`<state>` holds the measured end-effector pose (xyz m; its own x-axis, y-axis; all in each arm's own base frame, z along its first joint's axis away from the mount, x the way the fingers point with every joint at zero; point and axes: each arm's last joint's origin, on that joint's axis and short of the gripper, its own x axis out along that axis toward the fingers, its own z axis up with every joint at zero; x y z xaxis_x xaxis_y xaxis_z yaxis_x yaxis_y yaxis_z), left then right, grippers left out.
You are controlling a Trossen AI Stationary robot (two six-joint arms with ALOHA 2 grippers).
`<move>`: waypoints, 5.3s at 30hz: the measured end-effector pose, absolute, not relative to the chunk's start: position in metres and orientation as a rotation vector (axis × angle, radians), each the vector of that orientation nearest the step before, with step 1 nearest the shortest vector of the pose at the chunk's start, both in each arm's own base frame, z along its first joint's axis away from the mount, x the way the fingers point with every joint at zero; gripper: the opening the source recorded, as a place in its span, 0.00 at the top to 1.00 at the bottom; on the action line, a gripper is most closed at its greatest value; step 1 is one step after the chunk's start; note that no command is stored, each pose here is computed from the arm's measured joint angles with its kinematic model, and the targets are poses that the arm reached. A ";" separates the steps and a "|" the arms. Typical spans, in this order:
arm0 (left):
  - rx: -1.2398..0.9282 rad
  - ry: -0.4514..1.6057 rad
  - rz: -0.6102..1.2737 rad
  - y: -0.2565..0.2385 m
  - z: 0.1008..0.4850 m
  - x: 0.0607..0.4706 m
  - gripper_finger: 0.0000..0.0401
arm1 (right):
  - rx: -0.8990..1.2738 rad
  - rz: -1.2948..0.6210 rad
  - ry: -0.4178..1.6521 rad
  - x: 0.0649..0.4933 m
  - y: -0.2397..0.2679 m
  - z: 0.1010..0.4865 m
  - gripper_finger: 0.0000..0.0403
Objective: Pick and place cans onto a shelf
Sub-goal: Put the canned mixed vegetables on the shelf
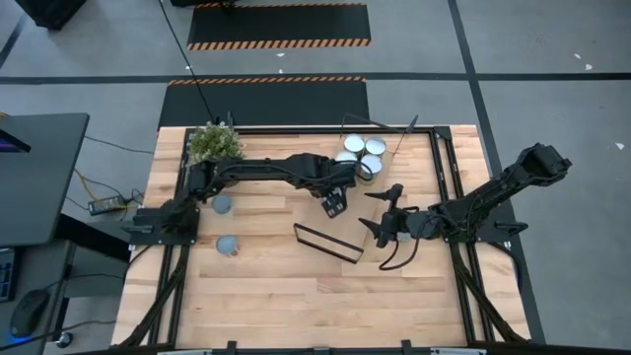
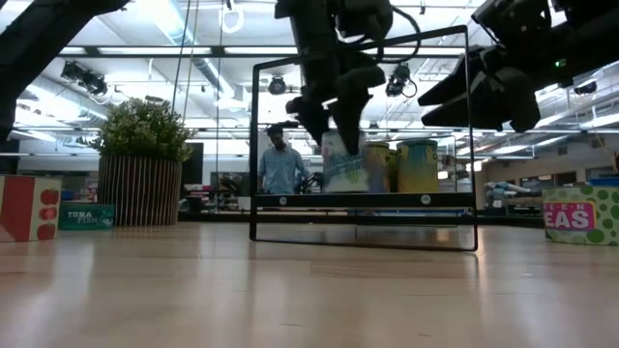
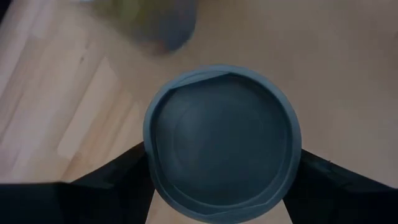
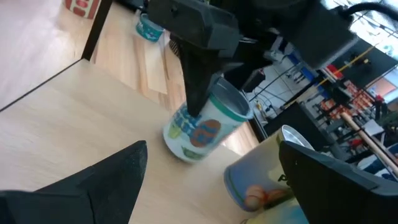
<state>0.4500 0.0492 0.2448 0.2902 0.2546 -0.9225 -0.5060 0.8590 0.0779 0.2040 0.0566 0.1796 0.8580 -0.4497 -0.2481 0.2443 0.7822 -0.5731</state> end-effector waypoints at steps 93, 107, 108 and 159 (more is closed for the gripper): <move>0.245 1.273 0.240 0.006 0.281 0.445 0.03 | -0.529 -0.385 0.415 0.203 0.056 0.176 0.08; 0.329 1.351 0.159 0.005 0.279 0.439 0.04 | -0.529 -0.385 0.415 0.203 0.056 0.176 0.08; 0.345 1.352 0.145 0.004 0.279 0.439 0.05 | -0.529 -0.385 0.415 0.203 0.056 0.176 0.08; 0.234 1.277 -0.024 0.040 0.260 0.449 0.60 | -0.525 -0.378 0.414 0.203 0.057 0.176 0.08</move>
<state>0.4488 0.0395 0.2598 0.2930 0.1119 -0.9495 0.1473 0.9760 0.1604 0.2026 0.0566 0.1756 0.8506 -0.4450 -0.2800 0.2382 0.8010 -0.5492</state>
